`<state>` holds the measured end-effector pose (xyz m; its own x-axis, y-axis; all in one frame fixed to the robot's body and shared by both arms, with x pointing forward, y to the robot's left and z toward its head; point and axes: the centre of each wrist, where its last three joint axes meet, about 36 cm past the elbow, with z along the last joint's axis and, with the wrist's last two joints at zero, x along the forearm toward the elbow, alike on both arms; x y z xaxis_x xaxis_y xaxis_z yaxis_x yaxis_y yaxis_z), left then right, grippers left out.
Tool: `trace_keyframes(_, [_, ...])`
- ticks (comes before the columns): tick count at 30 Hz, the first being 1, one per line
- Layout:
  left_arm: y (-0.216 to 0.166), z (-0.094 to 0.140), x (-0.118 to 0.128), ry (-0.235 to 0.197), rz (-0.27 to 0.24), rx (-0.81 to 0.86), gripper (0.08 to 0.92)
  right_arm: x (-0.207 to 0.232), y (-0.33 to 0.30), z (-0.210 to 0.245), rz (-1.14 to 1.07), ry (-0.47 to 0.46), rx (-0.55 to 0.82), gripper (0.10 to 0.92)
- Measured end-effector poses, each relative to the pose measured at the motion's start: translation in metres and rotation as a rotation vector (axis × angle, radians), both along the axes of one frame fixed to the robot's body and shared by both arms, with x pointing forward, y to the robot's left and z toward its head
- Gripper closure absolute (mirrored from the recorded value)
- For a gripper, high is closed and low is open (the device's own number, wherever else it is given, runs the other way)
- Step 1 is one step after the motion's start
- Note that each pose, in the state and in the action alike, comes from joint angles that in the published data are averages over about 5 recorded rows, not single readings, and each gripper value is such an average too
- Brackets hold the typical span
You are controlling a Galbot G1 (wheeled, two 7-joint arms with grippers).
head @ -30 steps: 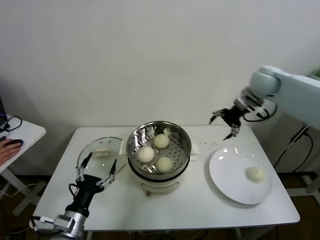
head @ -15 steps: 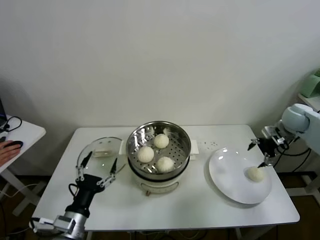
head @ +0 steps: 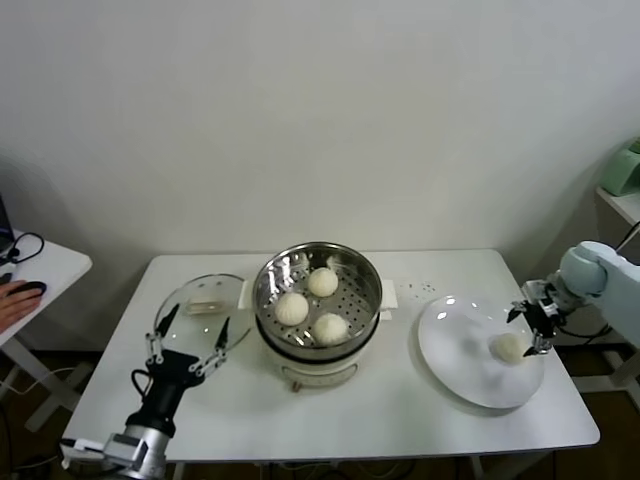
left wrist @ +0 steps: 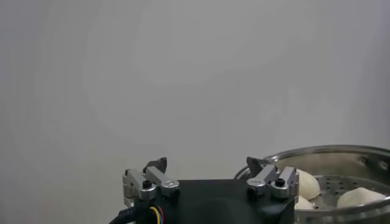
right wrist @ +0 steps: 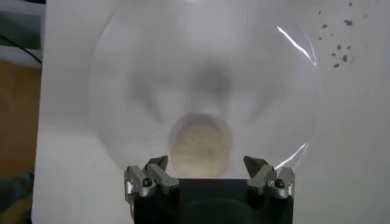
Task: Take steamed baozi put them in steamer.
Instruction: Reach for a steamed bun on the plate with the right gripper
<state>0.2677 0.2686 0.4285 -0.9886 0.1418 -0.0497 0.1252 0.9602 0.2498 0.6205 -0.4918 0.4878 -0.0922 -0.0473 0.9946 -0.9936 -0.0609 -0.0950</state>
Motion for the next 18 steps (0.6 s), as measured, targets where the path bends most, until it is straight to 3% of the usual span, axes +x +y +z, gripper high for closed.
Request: trace_keyframes(18, [-0.003, -0.001, 0.001, 0.003, 0.002, -0.005, 0.177, 0.007, 0.008, -0.031, 0.027, 0.029, -0.035, 0.226])
